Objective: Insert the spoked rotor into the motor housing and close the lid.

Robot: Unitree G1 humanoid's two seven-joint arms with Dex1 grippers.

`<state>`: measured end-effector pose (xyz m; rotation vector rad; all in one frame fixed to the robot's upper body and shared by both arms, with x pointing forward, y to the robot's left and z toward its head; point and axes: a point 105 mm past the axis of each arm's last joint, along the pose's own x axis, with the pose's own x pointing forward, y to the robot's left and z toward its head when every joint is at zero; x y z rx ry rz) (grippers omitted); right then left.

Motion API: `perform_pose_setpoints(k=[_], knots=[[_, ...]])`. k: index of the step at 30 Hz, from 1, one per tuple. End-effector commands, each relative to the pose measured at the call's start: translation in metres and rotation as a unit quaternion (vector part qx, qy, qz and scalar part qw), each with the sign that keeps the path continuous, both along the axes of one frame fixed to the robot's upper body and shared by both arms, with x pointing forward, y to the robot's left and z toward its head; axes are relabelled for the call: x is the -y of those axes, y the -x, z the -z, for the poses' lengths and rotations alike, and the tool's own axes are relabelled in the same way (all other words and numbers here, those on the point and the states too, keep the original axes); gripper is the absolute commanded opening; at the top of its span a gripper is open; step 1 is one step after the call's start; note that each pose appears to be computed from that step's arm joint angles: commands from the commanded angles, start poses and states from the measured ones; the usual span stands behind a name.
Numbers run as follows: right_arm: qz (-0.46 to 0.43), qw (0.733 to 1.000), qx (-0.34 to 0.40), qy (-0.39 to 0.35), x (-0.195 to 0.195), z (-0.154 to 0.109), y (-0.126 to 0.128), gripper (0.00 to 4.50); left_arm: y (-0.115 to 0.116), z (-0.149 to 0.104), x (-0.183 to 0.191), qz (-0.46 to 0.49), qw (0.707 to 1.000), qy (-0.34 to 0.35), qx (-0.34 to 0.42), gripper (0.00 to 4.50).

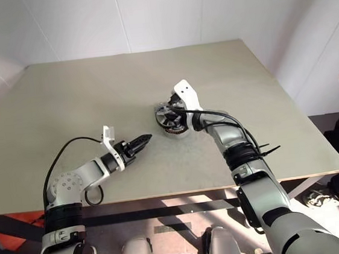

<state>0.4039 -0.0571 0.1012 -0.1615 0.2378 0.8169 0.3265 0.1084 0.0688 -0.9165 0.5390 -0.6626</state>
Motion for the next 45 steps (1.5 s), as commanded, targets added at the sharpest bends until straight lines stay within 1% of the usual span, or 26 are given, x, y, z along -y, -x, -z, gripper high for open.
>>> perform_pose_setpoints(k=[1,5,8,10,11,16,21,23,25,32,36,41,45], knots=[[-0.003,1.0,0.017,-0.004,-0.002,-0.008,-0.001,1.58,-0.002,-0.011,-0.002,-0.001,1.0,0.002,0.022,2.34],[0.001,1.0,0.012,-0.002,0.0,-0.004,-0.001,1.58,-0.003,-0.012,-0.002,-0.001,1.0,0.001,0.024,2.34],[0.004,1.0,0.01,-0.001,0.001,-0.003,-0.001,0.96,-0.004,-0.013,-0.003,-0.002,1.0,0.0,0.025,2.34],[0.004,1.0,0.011,-0.001,0.002,-0.003,-0.001,0.37,-0.004,-0.013,-0.003,-0.002,1.0,0.0,0.025,2.34],[0.004,1.0,0.011,-0.002,0.002,-0.004,-0.001,0.29,-0.004,-0.013,-0.003,-0.002,1.0,0.0,0.025,2.34],[0.005,1.0,0.019,-0.004,0.004,-0.008,-0.002,0.29,-0.004,-0.013,-0.002,-0.001,1.0,-0.001,0.024,2.34],[0.002,0.999,0.049,-0.011,0.012,-0.032,0.0,0.29,-0.004,-0.011,0.0,0.001,1.0,-0.001,0.022,2.34],[-0.002,0.998,0.058,-0.016,0.017,-0.045,0.003,0.29,-0.004,-0.01,0.0,0.002,1.0,0.0,0.021,2.34],[-0.005,0.998,0.063,-0.013,0.021,-0.05,0.008,0.29,-0.003,-0.009,0.001,0.002,1.0,0.001,0.02,2.34],[-0.009,0.999,0.046,0.0,0.024,-0.042,0.018,0.29,-0.004,-0.009,0.003,0.005,1.0,0.001,0.02,2.34],[-0.017,0.999,0.04,0.002,0.018,-0.037,0.023,0.29,-0.004,-0.009,0.003,0.005,1.0,0.001,0.02,2.34],[-0.015,0.999,0.034,0.007,0.016,-0.032,0.022,0.29,-0.003,-0.008,0.001,0.002,1.0,-0.001,0.02,2.34],[-0.027,0.999,0.029,0.005,0.008,-0.028,0.028,0.29,-0.002,-0.007,0.0,0.001,1.0,-0.002,0.018,2.34]])
